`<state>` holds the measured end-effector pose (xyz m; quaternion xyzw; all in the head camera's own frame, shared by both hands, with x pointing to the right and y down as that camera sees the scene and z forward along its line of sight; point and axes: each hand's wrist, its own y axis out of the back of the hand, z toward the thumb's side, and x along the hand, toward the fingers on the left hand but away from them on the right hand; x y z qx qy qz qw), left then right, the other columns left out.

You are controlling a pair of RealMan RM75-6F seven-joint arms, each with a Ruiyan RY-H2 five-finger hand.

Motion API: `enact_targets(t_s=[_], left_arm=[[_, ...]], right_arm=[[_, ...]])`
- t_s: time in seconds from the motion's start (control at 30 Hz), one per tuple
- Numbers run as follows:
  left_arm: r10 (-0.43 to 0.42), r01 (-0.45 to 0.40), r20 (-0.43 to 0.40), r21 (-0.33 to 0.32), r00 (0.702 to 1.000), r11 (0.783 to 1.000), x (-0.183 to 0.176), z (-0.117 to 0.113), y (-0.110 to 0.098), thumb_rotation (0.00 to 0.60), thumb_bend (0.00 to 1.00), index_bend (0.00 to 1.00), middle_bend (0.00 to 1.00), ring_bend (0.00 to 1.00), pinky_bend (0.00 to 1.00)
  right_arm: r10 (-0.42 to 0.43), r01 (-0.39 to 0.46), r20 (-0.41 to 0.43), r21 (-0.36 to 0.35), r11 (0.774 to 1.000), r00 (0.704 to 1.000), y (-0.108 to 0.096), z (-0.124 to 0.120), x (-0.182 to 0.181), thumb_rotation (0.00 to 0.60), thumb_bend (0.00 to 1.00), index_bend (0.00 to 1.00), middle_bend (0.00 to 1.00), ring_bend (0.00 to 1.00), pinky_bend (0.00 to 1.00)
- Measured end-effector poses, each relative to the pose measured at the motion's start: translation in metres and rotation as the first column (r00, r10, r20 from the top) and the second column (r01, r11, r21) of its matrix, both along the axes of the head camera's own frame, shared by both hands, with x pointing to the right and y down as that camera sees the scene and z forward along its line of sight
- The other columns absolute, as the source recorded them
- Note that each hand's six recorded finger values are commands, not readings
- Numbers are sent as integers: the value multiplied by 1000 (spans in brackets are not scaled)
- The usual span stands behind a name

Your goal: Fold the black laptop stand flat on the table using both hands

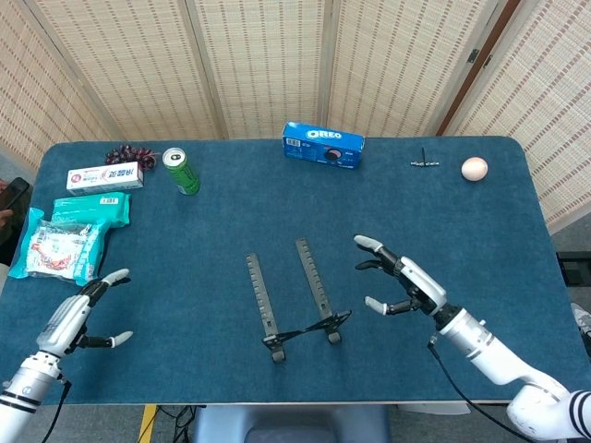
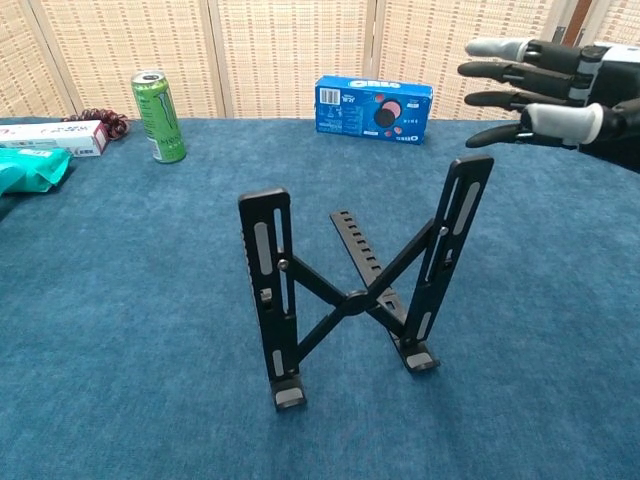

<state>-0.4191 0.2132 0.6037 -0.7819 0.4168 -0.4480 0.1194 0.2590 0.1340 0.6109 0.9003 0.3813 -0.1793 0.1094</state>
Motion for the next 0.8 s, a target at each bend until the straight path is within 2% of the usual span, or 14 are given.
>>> enact_targets(t_s=[0.17,0.37,0.5,0.67,0.8], left_arm=[[-75,56,-184,-106,980,993,10,7,-8,600,152,99,234,198,143],[-170,70,-384,-261,907,963,26,11,-12,600,151,100,250,212,205],[-241,48,-483,-377,842,925,38,13,-10,600,151,100,265,218,214],[-307,-2,-553,-488,774,873,54,17,-7,600,152,112,274,226,235],[-376,-47,-596,-573,709,818,72,22,-7,600,151,138,284,264,275]], right_arm=[[-2,2,-2,-10,1000,1000,3,-8,5,600,228,0,0,0,212],[-6,7,20,-31,1000,1000,9,-12,3,600,229,0,0,0,212],[2,-2,37,-14,1000,999,6,-19,3,600,229,0,0,0,212],[26,-27,32,15,1000,999,-6,-25,7,600,229,0,0,0,212],[46,-47,22,32,998,999,-14,-30,12,600,229,0,0,0,212]])
